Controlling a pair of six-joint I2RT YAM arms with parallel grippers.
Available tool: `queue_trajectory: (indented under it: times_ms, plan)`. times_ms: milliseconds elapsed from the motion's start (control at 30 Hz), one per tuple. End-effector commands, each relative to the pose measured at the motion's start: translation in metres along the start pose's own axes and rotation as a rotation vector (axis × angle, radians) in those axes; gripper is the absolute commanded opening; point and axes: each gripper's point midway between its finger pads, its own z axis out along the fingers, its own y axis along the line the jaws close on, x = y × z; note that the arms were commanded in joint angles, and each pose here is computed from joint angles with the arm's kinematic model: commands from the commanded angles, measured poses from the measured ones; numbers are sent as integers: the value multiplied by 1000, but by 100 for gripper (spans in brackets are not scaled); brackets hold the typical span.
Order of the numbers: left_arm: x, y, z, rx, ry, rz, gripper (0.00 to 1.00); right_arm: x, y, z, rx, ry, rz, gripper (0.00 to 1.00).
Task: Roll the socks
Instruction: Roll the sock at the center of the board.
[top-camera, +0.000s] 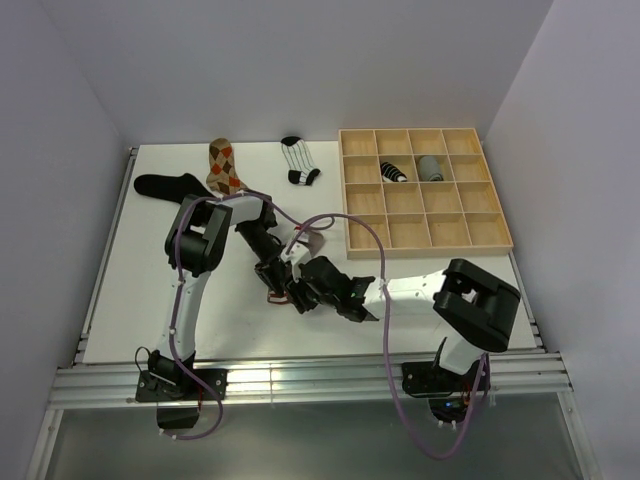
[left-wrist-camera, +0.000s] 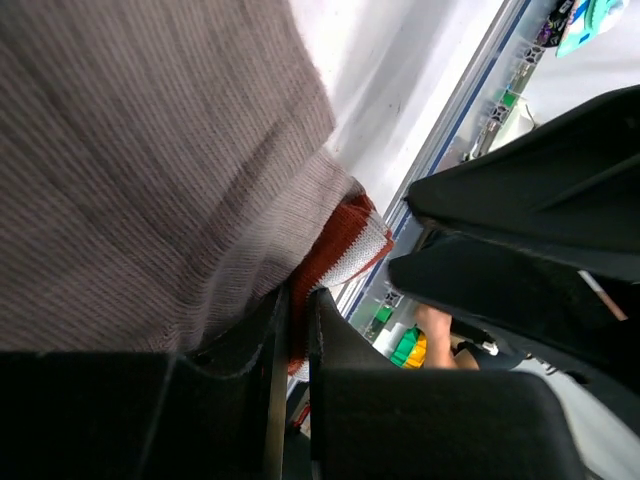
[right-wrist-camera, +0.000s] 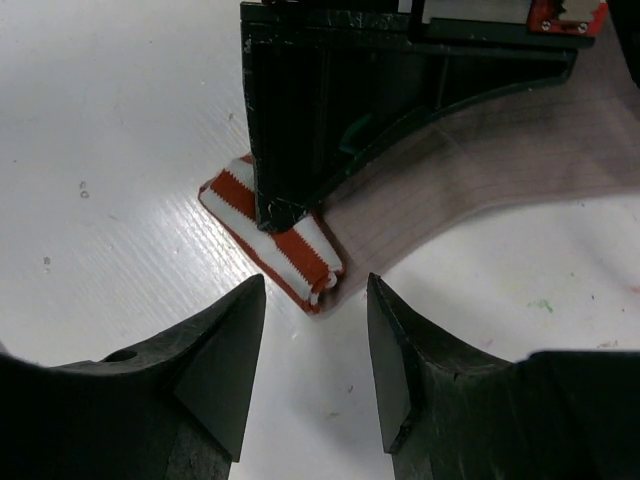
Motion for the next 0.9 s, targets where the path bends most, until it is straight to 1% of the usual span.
queue_trajectory:
  times_ms: [0, 133, 233, 267, 300, 333, 400, 467, 533, 600, 633, 667, 700, 733, 767, 833, 867]
  plan:
    - [-12, 41, 1, -140, -14, 67, 0, -36, 6, 10, -8, -111, -31, 52]
    - [-12, 41, 0, -142, -16, 72, 1, -30, 11, 21, -27, -85, -34, 52]
    - [-13, 40, -1, -144, -23, 81, 1, -29, 8, 29, -6, -73, -32, 45]
    - [-13, 39, -2, -147, -26, 90, 1, -28, 8, 30, -2, -74, -23, 39]
    - [-14, 38, -2, -139, -30, 96, 3, -29, 8, 31, -5, -79, -14, 38]
    - [-14, 37, -2, -134, -32, 99, 3, -24, 7, 34, -3, -63, -8, 37]
    - [-15, 32, -5, -128, -41, 120, 6, -21, 3, 39, 1, -38, 9, 28]
    - [-17, 28, -6, -117, -51, 135, 7, -12, 2, 42, 3, -15, 24, 24]
    - [-22, 29, -9, -133, -72, 145, 11, -4, 0, 44, 10, 15, 37, 19]
    - [-26, 25, -17, -152, -111, 156, 15, 4, 1, 43, -14, 49, 75, 15]
    - [-35, 27, -22, -175, -151, 181, 16, 4, -6, 42, -11, 58, 105, 13]
    - [-41, 18, -31, -190, -201, 206, 17, 7, -3, 41, -40, 80, 140, 10]
    - [-42, 18, -37, -200, -234, 201, 20, 12, -4, 39, -56, 111, 162, 9]
    - [-53, 19, -46, -230, -294, 241, 22, 11, -11, 37, -66, 118, 199, 9]
    - [-58, 8, -58, -245, -348, 258, 23, 12, -9, 35, -103, 139, 243, 9]
    - [-61, 7, -71, -265, -425, 255, 24, 24, -10, 32, -148, 208, 296, 9]
    - [-70, -3, -86, -282, -494, 290, 25, 19, -20, 32, -150, 216, 342, 9]
